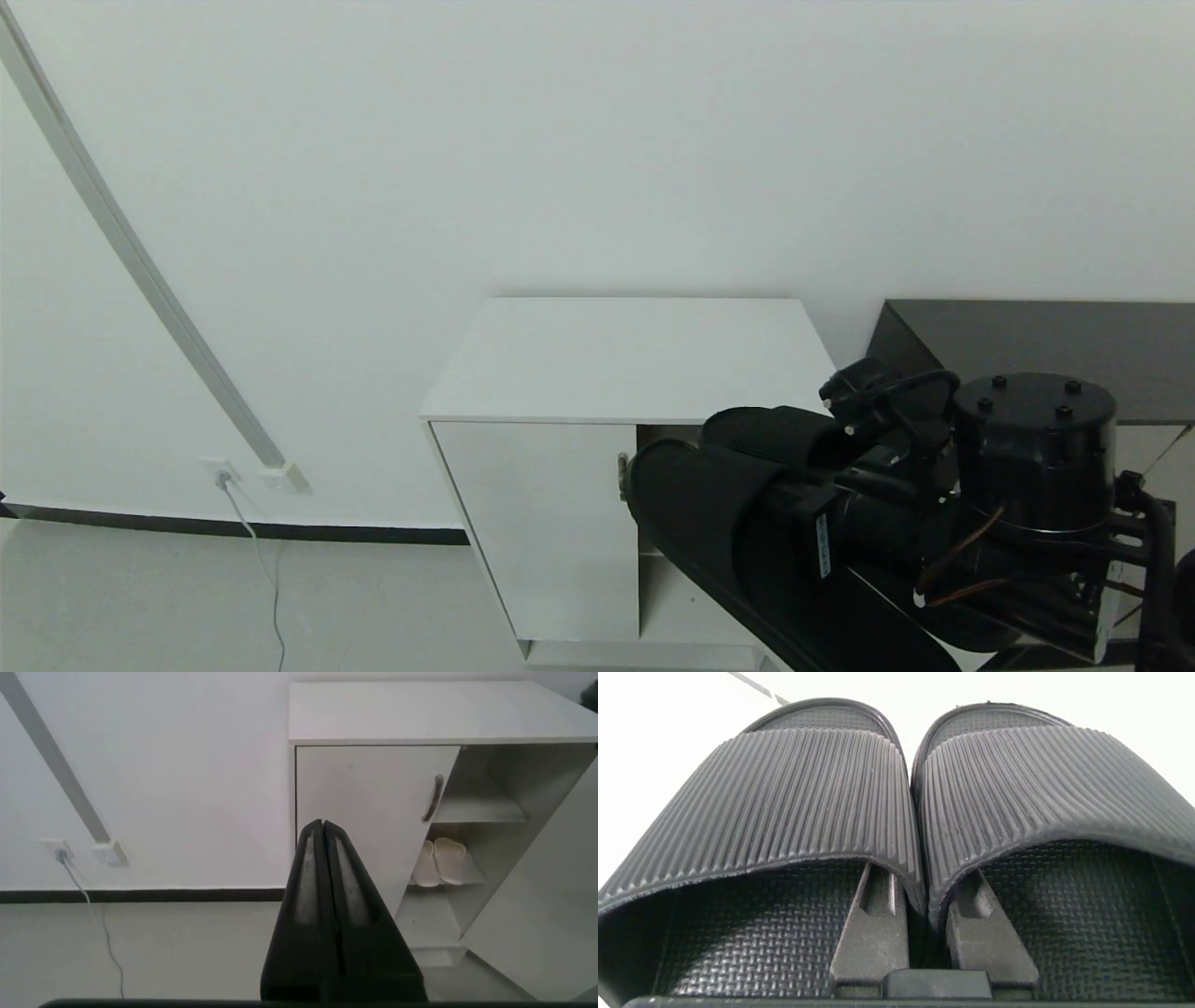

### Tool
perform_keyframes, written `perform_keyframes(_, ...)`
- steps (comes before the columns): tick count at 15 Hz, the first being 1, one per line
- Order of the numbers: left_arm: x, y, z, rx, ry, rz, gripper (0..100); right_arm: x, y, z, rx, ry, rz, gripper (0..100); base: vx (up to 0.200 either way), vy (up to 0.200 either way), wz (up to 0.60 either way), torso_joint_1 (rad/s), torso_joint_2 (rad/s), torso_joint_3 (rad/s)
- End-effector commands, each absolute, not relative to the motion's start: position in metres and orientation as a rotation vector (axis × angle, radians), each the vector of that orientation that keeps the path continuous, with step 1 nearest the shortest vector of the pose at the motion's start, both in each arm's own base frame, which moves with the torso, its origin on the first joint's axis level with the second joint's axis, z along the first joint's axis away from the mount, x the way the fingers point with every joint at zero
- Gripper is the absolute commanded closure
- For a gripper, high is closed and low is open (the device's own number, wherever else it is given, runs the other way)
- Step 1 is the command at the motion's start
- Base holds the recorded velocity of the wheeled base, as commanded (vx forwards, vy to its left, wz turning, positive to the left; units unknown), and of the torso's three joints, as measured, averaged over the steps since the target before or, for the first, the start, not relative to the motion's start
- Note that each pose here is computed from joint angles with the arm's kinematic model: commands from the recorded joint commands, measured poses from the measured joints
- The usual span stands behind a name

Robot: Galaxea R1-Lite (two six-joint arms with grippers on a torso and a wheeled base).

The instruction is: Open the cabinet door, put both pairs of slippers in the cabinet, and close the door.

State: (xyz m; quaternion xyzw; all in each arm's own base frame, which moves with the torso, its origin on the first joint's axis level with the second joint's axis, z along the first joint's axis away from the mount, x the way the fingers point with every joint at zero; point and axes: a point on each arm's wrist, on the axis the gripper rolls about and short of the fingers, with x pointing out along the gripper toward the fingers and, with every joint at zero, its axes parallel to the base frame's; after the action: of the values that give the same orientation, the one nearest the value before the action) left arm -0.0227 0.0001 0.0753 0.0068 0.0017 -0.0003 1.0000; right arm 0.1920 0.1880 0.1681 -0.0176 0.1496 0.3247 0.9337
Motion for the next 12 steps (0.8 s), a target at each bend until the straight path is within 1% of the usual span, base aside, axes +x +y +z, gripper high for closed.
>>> perform_keyframes(1,-0.0227,0.0001,0.0754,0.014,0.003,0.000,100,0.1920,0.1883,0.1673,-0.036,0.309,0.666,100,0.000,0.000,0.00,0.000,0.00,0.000)
perform_keyframes(3,-0.0227,0.0001,0.0754,0.014,0.003,0.002,100,0.1914,0.1878,0.1649,-0.042,0.317,0.667,100,0.000,0.000,0.00,-0.053,0.14,0.067)
perform_keyframes(12,-0.0227,0.0001,0.0754,0.012,0.003,0.002,100,0.1905,0.1868,0.1642,-0.046,0.319,0.667,100,0.000,0.000,0.00,-0.153,0.35,0.190)
